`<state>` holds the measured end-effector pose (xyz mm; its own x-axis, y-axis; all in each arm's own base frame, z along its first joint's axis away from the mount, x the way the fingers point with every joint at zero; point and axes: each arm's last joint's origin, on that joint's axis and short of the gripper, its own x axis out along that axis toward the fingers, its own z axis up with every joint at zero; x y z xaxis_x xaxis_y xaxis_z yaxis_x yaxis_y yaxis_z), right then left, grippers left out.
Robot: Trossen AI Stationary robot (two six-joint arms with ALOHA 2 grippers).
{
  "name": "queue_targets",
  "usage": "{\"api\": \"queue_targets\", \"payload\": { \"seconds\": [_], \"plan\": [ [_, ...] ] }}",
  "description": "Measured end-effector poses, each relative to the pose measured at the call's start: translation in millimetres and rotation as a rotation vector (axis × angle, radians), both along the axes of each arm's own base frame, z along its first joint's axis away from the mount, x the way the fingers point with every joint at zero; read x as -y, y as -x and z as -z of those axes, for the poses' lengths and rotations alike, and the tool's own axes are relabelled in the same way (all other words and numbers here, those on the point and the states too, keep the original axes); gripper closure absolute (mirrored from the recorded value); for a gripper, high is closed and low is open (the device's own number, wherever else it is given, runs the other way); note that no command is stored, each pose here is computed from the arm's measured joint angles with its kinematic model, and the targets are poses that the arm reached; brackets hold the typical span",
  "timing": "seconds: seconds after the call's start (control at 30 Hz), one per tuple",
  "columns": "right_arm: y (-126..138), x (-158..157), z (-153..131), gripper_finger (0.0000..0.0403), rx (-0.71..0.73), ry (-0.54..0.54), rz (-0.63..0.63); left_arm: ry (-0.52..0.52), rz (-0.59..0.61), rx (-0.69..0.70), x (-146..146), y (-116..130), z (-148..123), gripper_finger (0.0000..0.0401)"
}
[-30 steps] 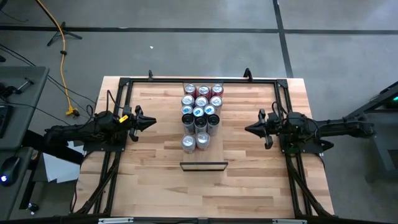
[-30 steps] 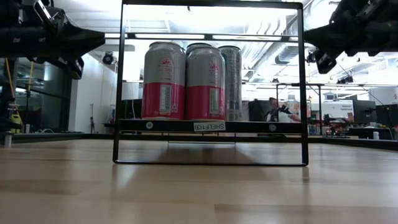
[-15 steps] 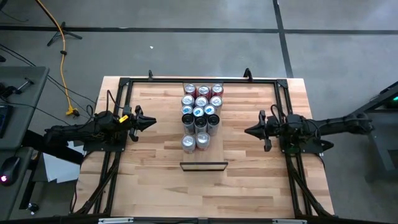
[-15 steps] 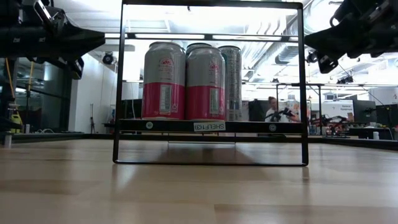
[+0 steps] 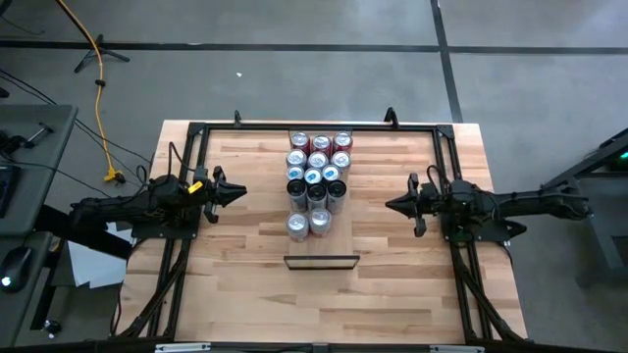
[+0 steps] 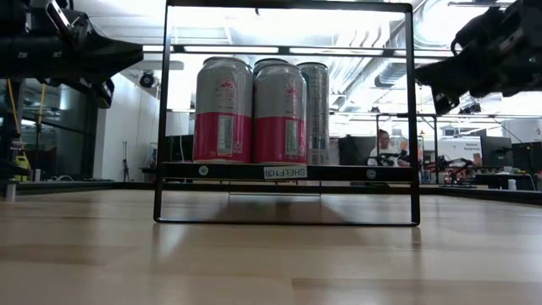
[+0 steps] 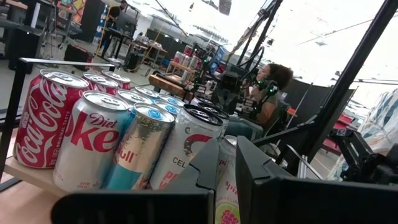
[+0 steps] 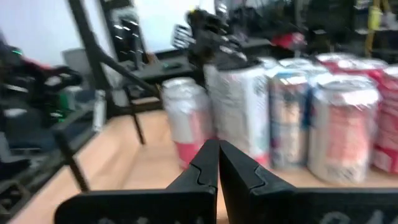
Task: Place canned beverage on shelf
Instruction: Return to Home Position
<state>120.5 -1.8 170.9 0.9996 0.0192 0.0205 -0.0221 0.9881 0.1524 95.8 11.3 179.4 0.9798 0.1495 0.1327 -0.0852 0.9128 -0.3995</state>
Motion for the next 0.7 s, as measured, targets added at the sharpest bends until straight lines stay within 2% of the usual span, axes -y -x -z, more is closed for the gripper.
{"api": "queue_targets", "payload": {
  "seconds": [0.2, 0.5, 0.6, 0.7],
  "plan": [
    [1, 4, 15, 0.0403, -0.152, -0.021, 0.123, 0.000, 0.000, -0.004, 0, 0, 0, 0.0398],
    [5, 3, 33, 0.0403, -0.345, -0.018, 0.127, 0.004, 0.000, -0.040, 0, 0, 4, 0.0398],
    [5, 3, 33, 0.0403, -0.351, -0.019, 0.123, 0.011, 0.004, -0.115, 0, -1, 11, 0.0398],
    [5, 3, 33, 0.0403, -0.350, -0.019, 0.122, 0.010, 0.013, -0.111, 0, -1, 10, 0.0398]
  ]
}}
